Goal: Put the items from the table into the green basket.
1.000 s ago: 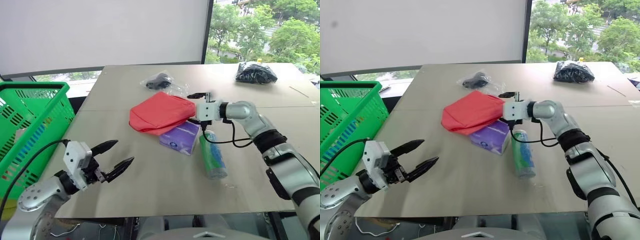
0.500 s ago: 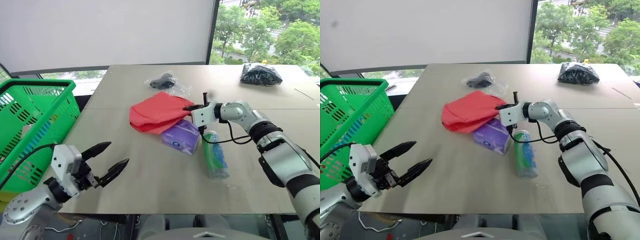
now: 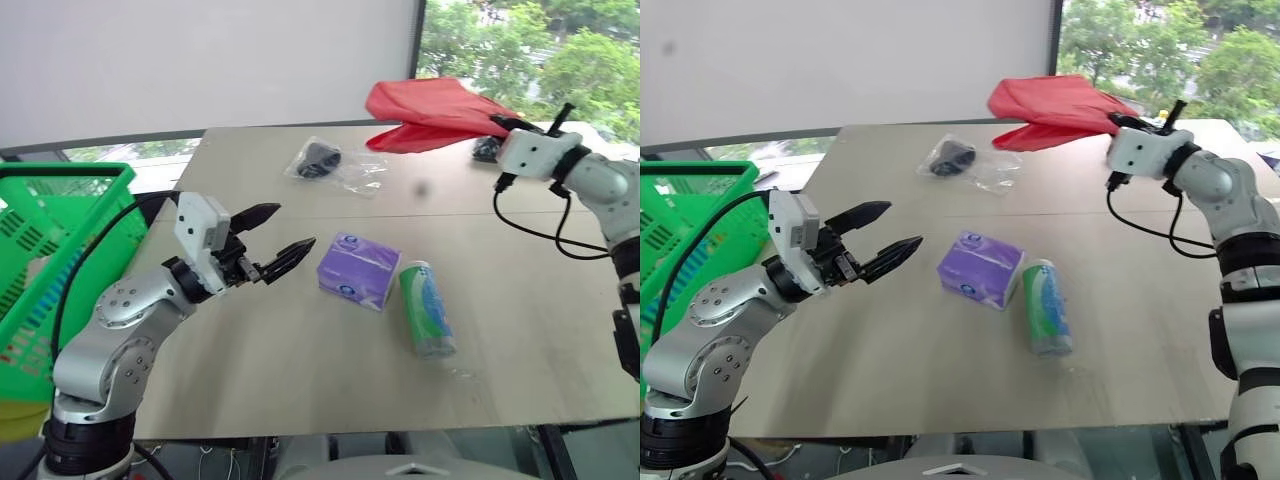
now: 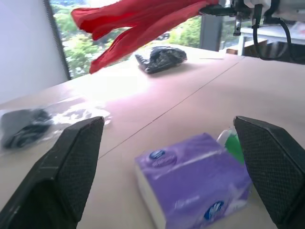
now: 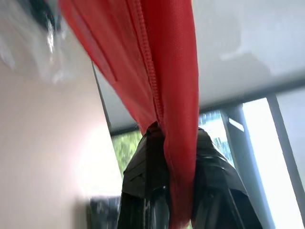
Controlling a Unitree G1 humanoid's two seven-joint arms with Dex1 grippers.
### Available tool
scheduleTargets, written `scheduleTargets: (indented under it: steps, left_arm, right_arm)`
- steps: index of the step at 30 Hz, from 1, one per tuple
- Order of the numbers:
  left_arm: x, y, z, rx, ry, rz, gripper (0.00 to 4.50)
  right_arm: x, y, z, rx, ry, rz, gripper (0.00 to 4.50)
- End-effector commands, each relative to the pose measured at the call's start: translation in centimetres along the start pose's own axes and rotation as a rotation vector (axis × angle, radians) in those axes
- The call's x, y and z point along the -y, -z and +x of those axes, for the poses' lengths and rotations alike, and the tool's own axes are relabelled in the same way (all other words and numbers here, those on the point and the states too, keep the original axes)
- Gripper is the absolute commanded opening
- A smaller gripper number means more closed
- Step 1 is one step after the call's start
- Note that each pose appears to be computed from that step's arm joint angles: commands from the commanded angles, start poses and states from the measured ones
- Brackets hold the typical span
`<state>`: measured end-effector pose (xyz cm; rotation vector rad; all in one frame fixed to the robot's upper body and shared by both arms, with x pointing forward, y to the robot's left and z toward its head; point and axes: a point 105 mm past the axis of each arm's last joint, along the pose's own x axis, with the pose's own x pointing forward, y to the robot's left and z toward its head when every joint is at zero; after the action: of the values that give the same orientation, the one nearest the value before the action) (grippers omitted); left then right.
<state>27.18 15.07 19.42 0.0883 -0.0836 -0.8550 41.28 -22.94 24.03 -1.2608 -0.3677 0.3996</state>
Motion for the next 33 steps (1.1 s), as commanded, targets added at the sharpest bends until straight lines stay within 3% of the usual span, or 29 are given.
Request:
scheduleTargets:
  steps: [1, 4, 6, 8, 10, 12, 14, 17, 24, 33]
  left_arm:
    - [0.7, -0.8, 0.8, 0.026, 0.060, 0.006, 4.50]
    - [1.2, -1.0, 1.3, 0.032, 0.098, 0.019, 4.50]
    - [1.2, -0.8, 1.6, 0.024, 0.107, 0.015, 4.50]
    - [1.1, -0.4, 1.8, 0.006, 0.103, 0.017, 4.50]
    - [0.9, 0.1, 1.9, -0.014, 0.094, 0.018, 4.50]
    - [0.4, 0.6, 2.1, -0.033, 0.064, 0.032, 4.50]
    - [-0.3, 1.7, 2.3, -0.077, 0.013, 0.057, 4.50]
    - [-1.1, 2.8, 2.8, -0.107, -0.059, 0.042, 4.50]
    - [-1.3, 6.7, 3.7, -0.240, -0.206, -0.117, 4.50]
    - [-0.8, 11.0, 4.4, -0.396, -0.350, -0.306, 4.50]
  right_arm:
    - [3.5, 2.5, -3.0, -0.137, 0.133, -0.053, 0.10]
    - [3.6, 6.3, -6.2, -0.349, 0.143, -0.083, 0.10]
    - [0.7, 8.5, -7.6, -0.489, 0.003, -0.043, 0.88]
    - [-2.8, 8.8, -8.3, -0.521, -0.137, 0.100, 1.57]
    - [-6.7, 7.2, -9.0, -0.507, -0.312, 0.327, 2.59]
    - [-10.1, 3.8, -10.6, -0.440, -0.554, 0.532, 3.57]
    - [-11.7, 0.8, -12.3, -0.397, -0.723, 0.686, 4.41]
    - [-10.0, -1.4, -11.4, -0.300, -0.667, 0.813, 4.41]
    - [-4.7, -7.8, -9.2, 0.100, -0.534, 1.120, 4.41]
    - [-3.6, -11.5, -8.6, 0.276, -0.561, 1.234, 4.41]
